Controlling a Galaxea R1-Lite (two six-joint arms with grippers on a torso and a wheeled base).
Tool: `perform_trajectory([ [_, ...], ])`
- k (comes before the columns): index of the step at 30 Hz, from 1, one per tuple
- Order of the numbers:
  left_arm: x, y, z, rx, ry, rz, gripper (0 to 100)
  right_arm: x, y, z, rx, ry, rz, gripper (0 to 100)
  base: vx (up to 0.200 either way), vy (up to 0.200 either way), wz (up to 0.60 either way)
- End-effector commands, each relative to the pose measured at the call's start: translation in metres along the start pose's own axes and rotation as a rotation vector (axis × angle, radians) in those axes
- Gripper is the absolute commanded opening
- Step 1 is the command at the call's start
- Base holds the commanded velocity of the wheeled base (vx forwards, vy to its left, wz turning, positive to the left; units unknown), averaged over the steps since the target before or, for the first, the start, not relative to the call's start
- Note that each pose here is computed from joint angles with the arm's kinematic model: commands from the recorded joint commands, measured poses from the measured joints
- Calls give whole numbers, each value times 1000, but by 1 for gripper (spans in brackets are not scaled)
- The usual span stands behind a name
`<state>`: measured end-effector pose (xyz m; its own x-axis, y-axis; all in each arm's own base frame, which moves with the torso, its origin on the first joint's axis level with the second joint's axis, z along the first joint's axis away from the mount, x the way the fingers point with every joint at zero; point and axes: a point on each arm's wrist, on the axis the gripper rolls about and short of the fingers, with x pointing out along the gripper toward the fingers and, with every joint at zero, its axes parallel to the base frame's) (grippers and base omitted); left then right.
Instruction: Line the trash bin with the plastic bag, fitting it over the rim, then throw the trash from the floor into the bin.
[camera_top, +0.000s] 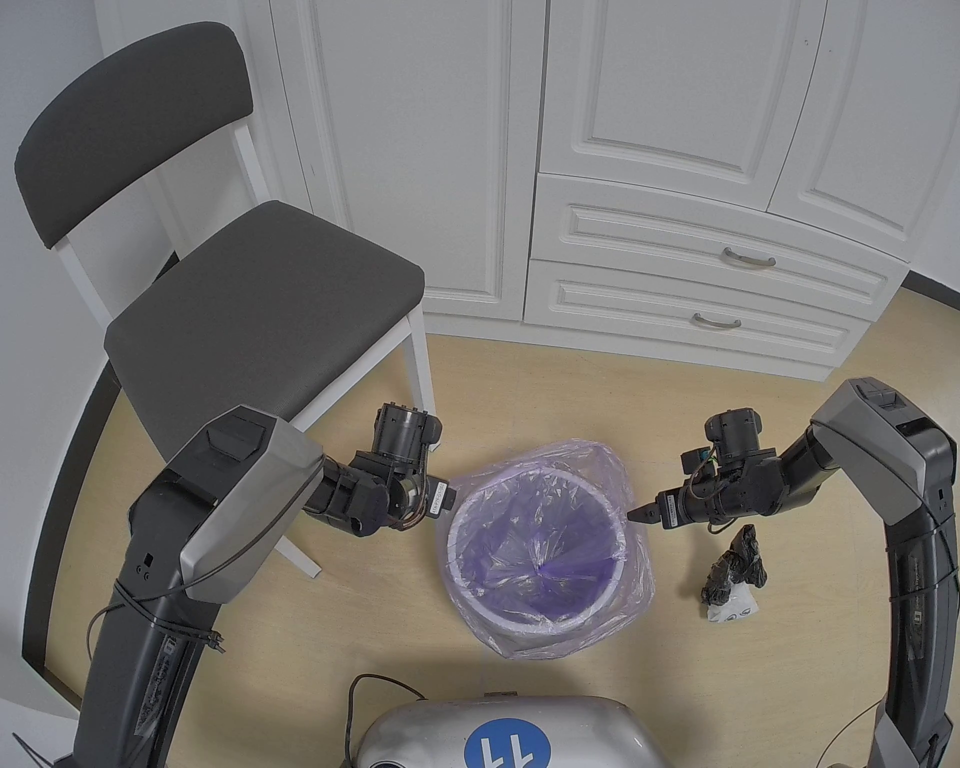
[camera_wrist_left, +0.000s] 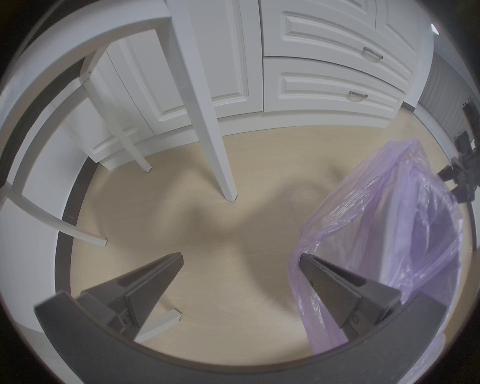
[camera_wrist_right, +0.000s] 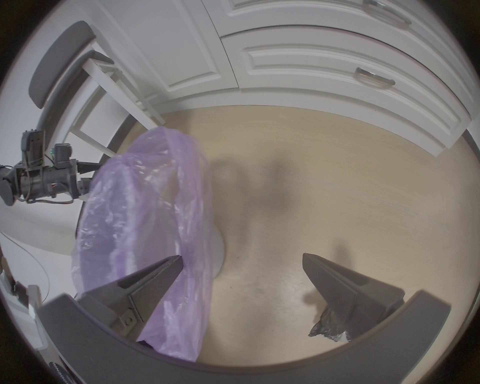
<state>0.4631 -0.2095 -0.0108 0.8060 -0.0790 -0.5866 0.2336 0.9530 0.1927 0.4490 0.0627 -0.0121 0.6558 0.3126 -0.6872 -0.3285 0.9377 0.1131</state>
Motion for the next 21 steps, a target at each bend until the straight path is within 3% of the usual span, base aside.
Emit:
perform_trajectory([
  [1,18,8,-19,23,54,18,100,34,-12,-10,22,40,-65,100,0,0,0],
  [10,25,16,-29,78,115,25,100,63,-21,-16,60,88,-141,100,0,0,0],
  [21,37,12,-39,135,135,26,100,86,-25,-25,67,89,-140,100,0,0,0],
])
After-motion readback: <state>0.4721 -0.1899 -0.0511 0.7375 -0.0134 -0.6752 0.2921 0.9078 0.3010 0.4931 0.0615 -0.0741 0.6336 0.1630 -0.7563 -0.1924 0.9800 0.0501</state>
